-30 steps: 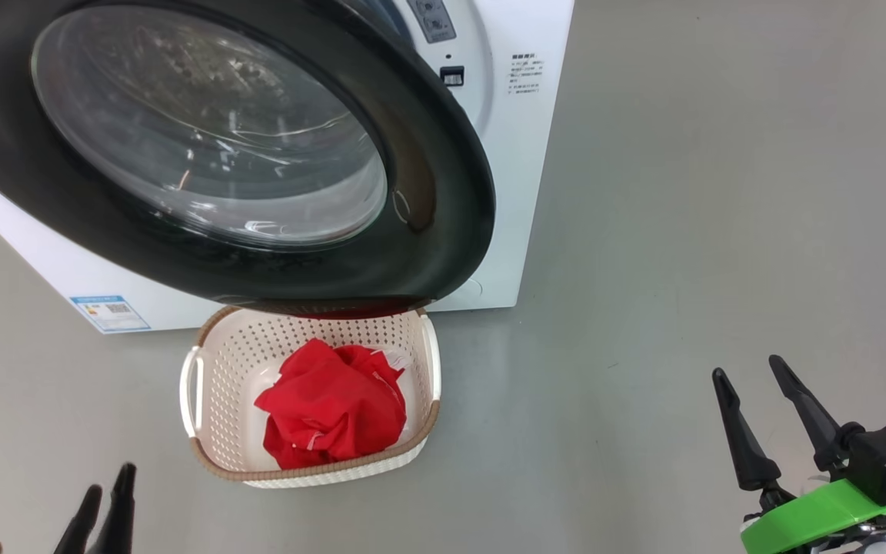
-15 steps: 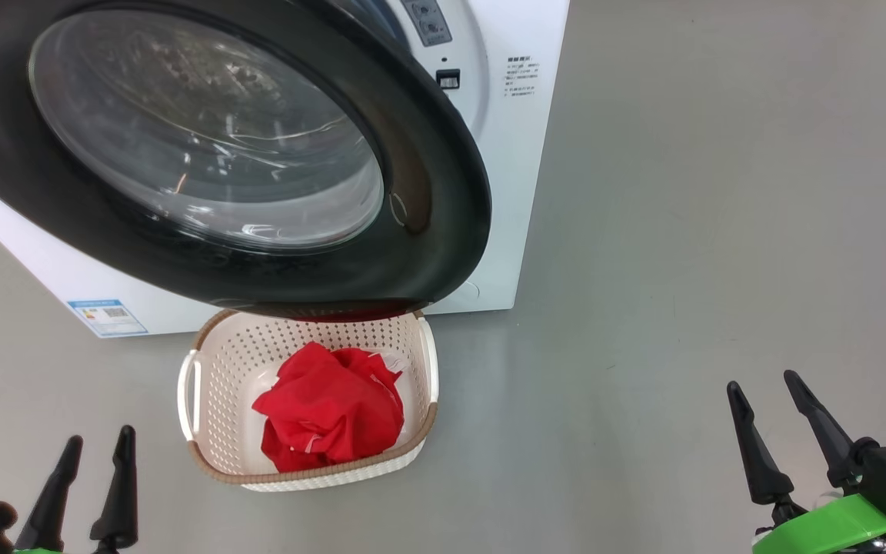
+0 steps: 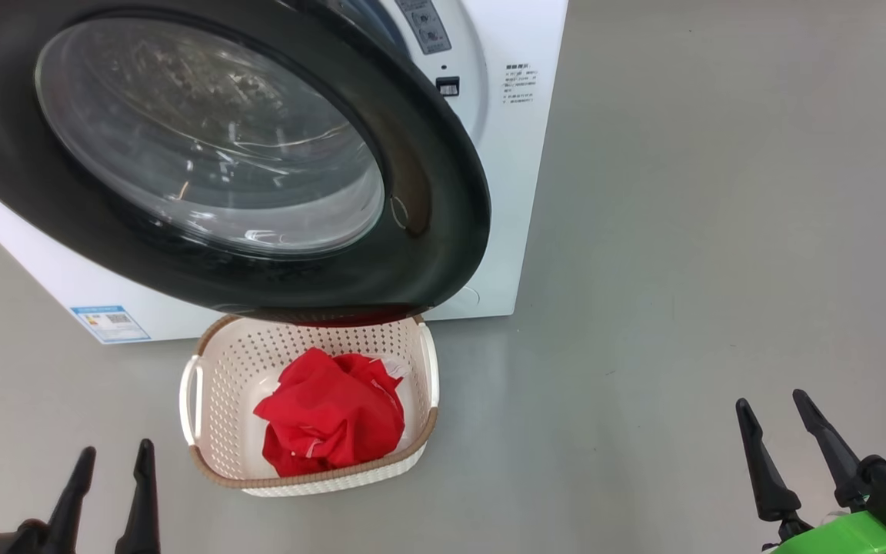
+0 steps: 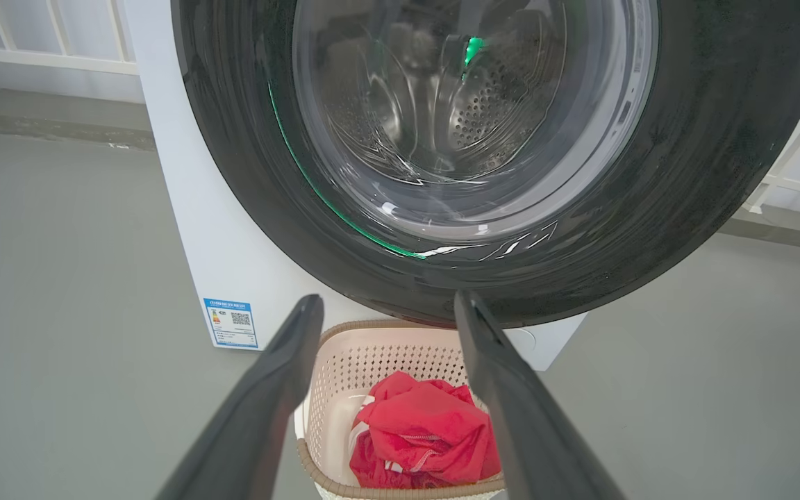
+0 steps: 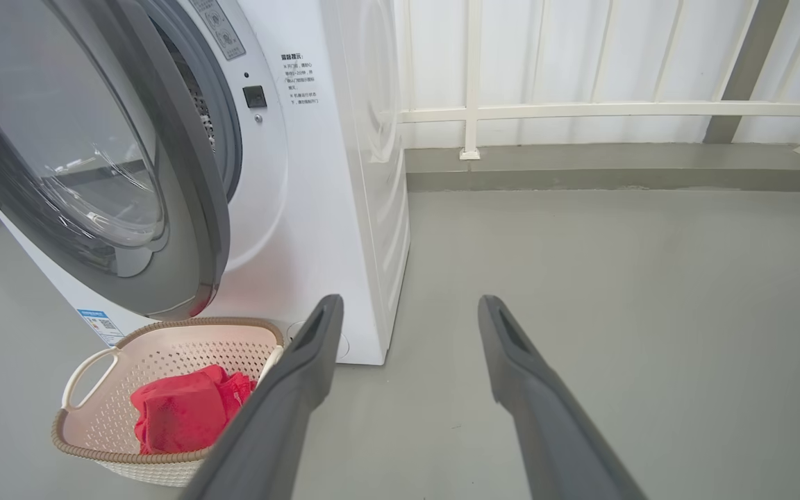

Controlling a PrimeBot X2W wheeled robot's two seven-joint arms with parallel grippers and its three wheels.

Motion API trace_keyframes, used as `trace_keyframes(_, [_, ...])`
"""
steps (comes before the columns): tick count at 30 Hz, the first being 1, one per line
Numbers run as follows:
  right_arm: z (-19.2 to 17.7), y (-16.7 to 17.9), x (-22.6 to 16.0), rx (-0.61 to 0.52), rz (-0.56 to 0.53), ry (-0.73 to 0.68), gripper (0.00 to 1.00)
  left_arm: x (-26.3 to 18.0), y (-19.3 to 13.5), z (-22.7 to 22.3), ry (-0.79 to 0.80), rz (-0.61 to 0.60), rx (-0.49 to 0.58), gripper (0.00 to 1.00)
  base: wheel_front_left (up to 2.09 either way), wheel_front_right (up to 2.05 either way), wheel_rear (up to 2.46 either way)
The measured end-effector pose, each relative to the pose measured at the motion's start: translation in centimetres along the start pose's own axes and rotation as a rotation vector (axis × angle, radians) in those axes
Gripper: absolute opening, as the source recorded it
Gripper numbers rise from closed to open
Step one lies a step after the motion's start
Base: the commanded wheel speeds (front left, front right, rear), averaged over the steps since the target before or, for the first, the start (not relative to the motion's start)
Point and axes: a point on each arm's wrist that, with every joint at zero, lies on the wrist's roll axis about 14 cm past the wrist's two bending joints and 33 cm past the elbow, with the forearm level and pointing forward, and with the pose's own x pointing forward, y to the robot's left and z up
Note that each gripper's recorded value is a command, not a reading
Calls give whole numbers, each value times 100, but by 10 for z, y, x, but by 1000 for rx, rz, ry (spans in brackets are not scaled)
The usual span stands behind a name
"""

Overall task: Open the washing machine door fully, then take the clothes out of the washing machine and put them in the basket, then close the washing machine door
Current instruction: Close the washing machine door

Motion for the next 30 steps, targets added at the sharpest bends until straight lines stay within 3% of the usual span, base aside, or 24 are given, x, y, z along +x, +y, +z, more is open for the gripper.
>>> trace_keyframes(25, [0,12,5,8,34,-4,100,-6,8,2,-10,32,14,100,0,0,0])
trace_keyframes(27, [1,18,7,10,52,-8,41,-7,7,3,-13,33,17,100,0,0,0])
trace_keyframes(28, [3,20,9,11,60,-12,24,-8,7,3,-14,34,16,100,0,0,0])
trace_keyframes(29, [5,23,11,12,70,-19,2,-9,7,4,-17,35,14,100,0,0,0])
trace_keyframes(30, [7,26,14,11,81,-27,0,-10,7,4,-18,37,15,100,0,0,0])
